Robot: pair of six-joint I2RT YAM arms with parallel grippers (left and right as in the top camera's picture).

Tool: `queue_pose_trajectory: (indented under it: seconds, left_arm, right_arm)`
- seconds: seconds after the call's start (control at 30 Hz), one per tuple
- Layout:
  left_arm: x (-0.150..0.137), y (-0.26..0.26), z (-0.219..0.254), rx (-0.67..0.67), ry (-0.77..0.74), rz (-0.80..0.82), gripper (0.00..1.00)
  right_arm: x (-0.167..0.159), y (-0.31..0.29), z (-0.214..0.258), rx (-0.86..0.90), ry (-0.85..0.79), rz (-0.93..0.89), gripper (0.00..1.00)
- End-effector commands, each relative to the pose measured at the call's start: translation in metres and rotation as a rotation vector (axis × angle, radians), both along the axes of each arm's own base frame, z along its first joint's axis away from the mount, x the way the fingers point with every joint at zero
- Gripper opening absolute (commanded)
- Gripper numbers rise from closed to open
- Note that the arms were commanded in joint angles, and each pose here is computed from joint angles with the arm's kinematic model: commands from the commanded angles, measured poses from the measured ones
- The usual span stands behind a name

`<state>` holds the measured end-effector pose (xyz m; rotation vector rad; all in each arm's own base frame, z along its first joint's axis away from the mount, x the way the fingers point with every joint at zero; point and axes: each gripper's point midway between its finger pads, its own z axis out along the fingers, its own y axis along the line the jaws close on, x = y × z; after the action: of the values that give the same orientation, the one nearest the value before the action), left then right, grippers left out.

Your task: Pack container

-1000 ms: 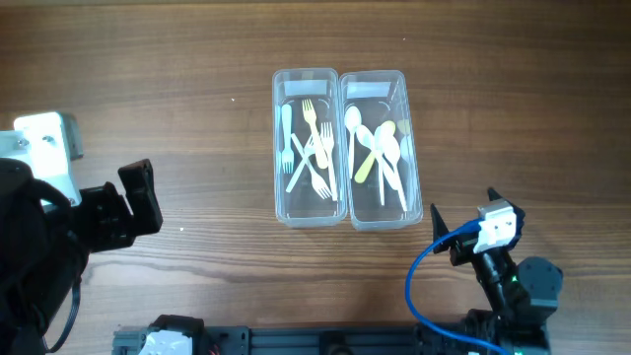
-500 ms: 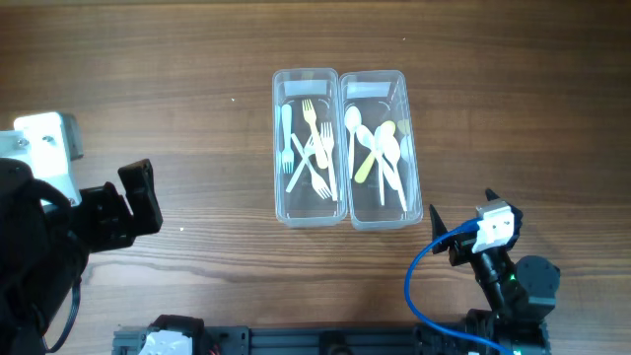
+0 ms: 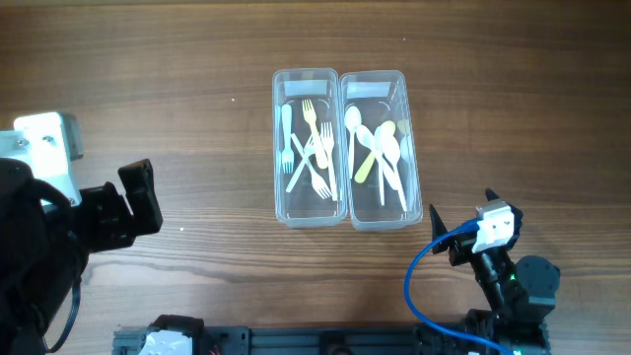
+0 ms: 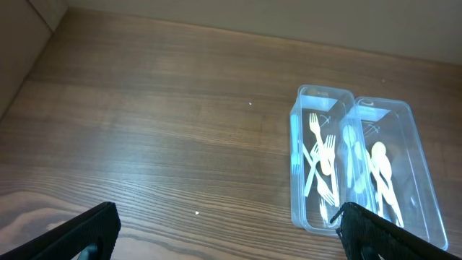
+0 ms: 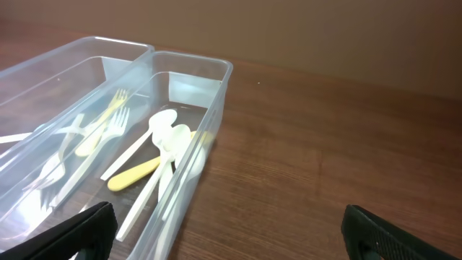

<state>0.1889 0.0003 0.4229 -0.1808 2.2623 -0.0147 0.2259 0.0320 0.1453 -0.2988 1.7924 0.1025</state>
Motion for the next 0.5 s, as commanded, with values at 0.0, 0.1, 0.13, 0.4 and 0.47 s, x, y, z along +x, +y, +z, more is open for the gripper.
queue_pose_trajectory:
  seconds: [0.0,0.1,0.13,0.4,0.47]
  left_arm:
    - [0.001,0.002,-0.001,0.007,0.004,0.009,1.00]
    - [-0.001,0.002,-0.005,0.010,0.024,0.009,1.00]
    - [-0.003,0.002,-0.005,0.010,0.024,0.009,1.00]
    - [0.013,0.004,0.011,-0.079,-0.173,0.035,1.00]
    - [0.022,0.007,0.003,-0.100,-0.229,0.048,1.00]
  right_arm:
    - [0.000,-0.001,0.002,-0.002,-0.017,-0.004,1.00]
    - [0.000,-0.001,0.002,-0.002,-0.017,-0.004,1.00]
    - [0.000,-0.001,0.002,-0.002,-0.017,-0.004,1.00]
    - [0.000,-0.001,0.002,-0.002,-0.017,-0.004,1.00]
    - [0.000,-0.001,0.002,-0.002,-0.017,-0.004,1.00]
